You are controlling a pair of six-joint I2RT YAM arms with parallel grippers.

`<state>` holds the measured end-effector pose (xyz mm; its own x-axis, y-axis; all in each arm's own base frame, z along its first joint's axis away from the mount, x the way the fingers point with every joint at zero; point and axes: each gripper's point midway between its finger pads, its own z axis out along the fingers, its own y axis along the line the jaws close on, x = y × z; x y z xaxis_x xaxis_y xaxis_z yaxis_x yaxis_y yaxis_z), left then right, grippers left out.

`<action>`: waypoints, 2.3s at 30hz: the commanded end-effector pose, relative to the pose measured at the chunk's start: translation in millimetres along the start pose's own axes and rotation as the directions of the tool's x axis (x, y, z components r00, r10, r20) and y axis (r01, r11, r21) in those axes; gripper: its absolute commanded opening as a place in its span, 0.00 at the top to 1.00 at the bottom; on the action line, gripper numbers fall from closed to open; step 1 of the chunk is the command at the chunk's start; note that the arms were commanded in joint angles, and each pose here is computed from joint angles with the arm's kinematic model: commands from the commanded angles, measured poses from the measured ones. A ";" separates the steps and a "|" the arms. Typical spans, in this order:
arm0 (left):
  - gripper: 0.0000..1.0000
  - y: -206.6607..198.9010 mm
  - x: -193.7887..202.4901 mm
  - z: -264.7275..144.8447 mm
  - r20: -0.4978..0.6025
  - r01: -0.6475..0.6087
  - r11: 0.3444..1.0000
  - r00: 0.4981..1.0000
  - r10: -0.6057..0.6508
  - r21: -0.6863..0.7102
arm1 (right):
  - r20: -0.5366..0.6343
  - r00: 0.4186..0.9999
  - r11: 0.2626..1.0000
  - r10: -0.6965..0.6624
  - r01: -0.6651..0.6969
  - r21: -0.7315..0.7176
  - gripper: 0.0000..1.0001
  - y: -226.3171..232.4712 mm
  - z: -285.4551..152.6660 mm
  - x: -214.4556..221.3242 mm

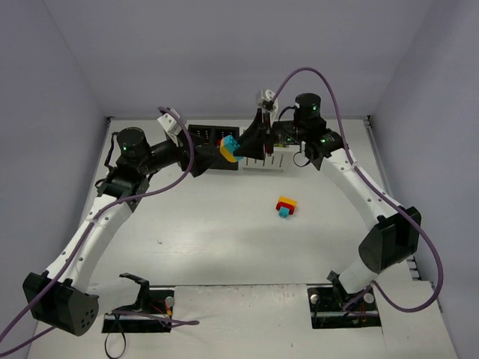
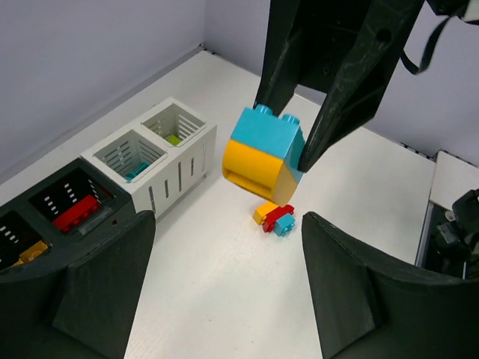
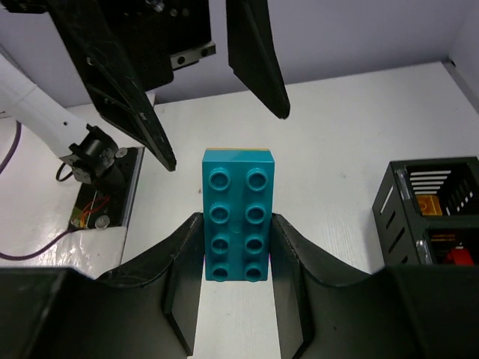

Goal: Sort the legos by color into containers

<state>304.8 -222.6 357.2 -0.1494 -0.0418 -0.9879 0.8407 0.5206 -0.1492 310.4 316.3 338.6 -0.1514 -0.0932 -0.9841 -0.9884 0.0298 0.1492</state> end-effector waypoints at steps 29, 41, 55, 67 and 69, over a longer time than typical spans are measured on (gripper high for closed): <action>0.29 -49.0 -61.3 9.2 0.169 -0.167 0.940 0.978 0.120 0.299 | 0.108 0.977 0.955 -0.181 0.201 -0.220 1.00 41.0 -9.3 -53.1; 0.29 -47.9 -49.4 25.5 0.141 -0.139 0.935 0.985 0.097 0.326 | 0.107 0.980 0.955 -0.169 0.190 -0.230 1.00 39.3 -2.6 -50.9; 0.33 -47.2 -37.1 22.8 0.099 -0.142 0.934 0.988 0.115 0.329 | 0.103 0.982 0.958 -0.161 0.180 -0.223 1.00 35.2 -4.4 -48.1; 0.34 -46.8 -34.7 21.6 0.070 -0.151 0.929 0.988 0.136 0.339 | 0.104 0.982 0.957 -0.161 0.181 -0.228 1.00 39.2 -6.7 -48.0; 0.34 -47.6 -37.7 21.8 0.080 -0.158 0.928 0.987 0.140 0.339 | 0.105 0.981 0.956 -0.163 0.184 -0.227 1.00 40.7 -7.4 -48.4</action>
<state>290.8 -265.4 357.9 -0.1428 0.0044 -0.9897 0.9628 0.2322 -0.1378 285.6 319.0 365.1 -0.1045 -0.0485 -0.9933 -0.9766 -0.1836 0.1117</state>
